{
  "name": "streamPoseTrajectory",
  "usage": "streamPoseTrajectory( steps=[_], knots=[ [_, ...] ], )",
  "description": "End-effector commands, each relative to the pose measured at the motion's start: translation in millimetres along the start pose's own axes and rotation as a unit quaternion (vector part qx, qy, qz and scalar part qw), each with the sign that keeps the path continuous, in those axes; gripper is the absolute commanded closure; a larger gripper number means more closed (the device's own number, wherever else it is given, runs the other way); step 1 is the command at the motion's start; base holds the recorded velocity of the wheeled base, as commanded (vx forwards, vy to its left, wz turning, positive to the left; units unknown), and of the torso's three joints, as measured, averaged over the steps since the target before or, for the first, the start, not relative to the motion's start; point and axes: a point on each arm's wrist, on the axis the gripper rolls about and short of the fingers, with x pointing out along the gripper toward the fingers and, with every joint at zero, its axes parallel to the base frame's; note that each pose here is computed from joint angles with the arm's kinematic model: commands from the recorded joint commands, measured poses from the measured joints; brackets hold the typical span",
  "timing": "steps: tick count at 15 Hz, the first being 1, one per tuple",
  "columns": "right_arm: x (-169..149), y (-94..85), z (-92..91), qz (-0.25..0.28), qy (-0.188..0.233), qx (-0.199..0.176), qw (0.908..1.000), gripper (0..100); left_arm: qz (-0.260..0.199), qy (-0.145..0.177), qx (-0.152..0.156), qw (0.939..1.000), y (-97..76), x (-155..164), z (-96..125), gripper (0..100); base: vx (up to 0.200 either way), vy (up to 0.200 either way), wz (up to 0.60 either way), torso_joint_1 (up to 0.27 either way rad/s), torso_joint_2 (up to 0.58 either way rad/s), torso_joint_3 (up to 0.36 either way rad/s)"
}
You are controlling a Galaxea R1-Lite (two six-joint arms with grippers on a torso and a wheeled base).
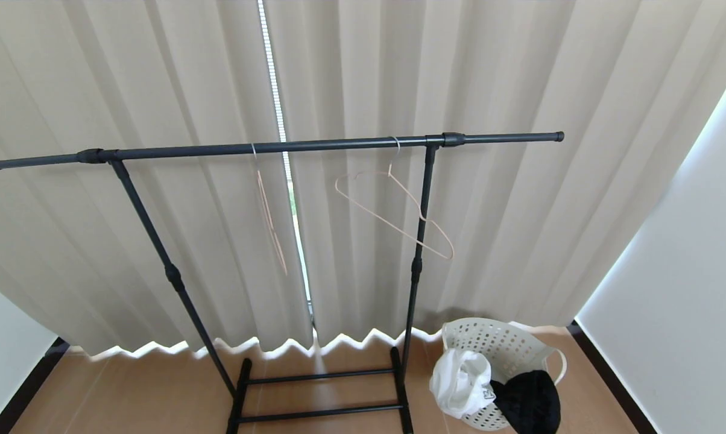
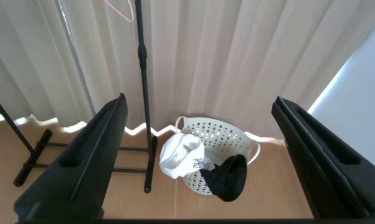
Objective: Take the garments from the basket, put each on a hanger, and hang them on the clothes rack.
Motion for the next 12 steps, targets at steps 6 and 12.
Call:
streamPoseTrajectory(
  steps=[6,12],
  knots=[
    [0.2,0.0,-0.4,0.001,0.001,0.002,1.0000,0,0.001,0.001,-0.001,1.0000,0.0,0.1,0.0,0,0.000,0.000,0.00,0.000,0.00,0.000],
    [0.0,0.0,-0.1,0.001,0.001,0.005,1.0000,0,0.000,0.001,0.001,1.0000,0.0,0.2,0.1,0,0.000,0.000,0.00,-0.031,0.07,0.038]
  ],
)
